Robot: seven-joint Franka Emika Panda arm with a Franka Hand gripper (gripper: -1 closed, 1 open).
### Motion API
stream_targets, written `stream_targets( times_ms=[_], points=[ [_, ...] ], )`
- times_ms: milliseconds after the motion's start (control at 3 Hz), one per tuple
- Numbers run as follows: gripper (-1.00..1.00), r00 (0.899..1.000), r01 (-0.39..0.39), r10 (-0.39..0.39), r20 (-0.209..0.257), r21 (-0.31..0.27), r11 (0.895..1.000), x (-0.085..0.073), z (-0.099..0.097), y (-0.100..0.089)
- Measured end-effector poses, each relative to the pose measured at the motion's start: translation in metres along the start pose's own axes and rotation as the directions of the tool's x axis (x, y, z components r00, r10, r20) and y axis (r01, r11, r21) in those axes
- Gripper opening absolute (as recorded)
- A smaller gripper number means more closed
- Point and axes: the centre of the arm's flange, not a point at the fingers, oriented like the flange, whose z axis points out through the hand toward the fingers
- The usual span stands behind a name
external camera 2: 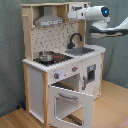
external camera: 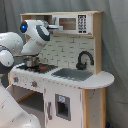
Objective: Play with the kitchen
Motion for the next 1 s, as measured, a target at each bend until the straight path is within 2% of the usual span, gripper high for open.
stream_targets(
  times_ms=[1000],
  points=[
    [-1.00,0.999,-0.017,0.015,-0.044,-0.053,0.998,-0.009,-0.033,-0.015]
  ],
)
